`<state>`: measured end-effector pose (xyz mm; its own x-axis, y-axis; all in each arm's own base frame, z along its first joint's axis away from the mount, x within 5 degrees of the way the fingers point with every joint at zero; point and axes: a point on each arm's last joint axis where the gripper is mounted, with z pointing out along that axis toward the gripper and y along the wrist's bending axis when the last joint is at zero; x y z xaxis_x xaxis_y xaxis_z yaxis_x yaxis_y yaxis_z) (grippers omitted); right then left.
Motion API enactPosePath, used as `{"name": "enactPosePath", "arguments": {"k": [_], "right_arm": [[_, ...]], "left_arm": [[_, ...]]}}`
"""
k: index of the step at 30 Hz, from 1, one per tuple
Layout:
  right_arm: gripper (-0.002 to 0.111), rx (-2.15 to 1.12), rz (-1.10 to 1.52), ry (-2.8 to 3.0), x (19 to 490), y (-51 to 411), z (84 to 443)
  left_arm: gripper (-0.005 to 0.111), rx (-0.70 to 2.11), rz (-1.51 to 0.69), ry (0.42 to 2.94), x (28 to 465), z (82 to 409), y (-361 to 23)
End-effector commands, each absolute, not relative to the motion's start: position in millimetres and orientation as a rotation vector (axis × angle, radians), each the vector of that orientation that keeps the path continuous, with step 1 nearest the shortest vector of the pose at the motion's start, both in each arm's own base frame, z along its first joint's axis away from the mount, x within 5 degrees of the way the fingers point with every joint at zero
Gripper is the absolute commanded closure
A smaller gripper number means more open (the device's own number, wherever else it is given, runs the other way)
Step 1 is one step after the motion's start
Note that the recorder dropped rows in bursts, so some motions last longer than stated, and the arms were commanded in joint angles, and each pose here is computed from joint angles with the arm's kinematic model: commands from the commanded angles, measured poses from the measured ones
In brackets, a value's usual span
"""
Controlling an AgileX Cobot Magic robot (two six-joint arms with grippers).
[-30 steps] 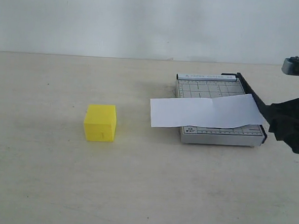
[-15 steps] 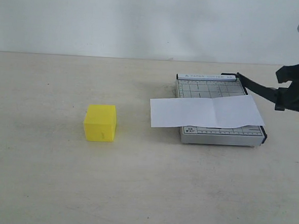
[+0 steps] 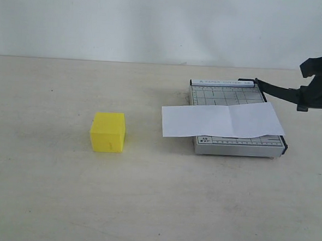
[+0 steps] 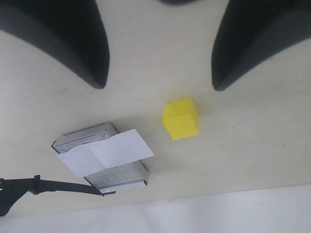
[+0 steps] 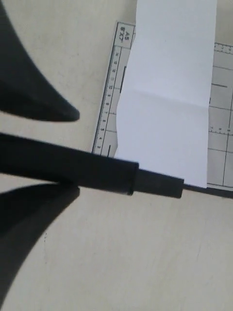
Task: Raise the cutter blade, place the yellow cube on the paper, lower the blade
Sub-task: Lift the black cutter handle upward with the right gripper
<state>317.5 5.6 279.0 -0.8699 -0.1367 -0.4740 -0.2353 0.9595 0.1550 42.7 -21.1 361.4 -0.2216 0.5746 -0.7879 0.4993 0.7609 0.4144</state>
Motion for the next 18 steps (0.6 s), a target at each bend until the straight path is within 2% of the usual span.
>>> {"name": "enactPosePath", "arguments": {"k": [1, 10, 14, 16, 18], "right_arm": [[0.037, -0.321, 0.343, 2.602, 311, 11, 295], [0.041, -0.339, 0.406, 2.595, 306, 16, 300], [0.041, -0.368, 0.354, 2.496, 296, 16, 321], [0.05, -0.393, 0.348, 2.424, 288, 18, 336], [0.069, -0.409, 0.366, 2.348, 276, 21, 354]], "left_arm": [[0.048, 0.834, 0.079, 1.866, 43, 362, -22], [0.048, 0.843, 0.046, 1.855, 43, 362, -24], [0.048, 0.857, 0.048, 1.856, 48, 353, -26], [0.048, 0.86, 0.015, 1.881, 51, 341, -28], [0.048, 0.88, -0.052, 1.906, 54, 326, -33]]}}
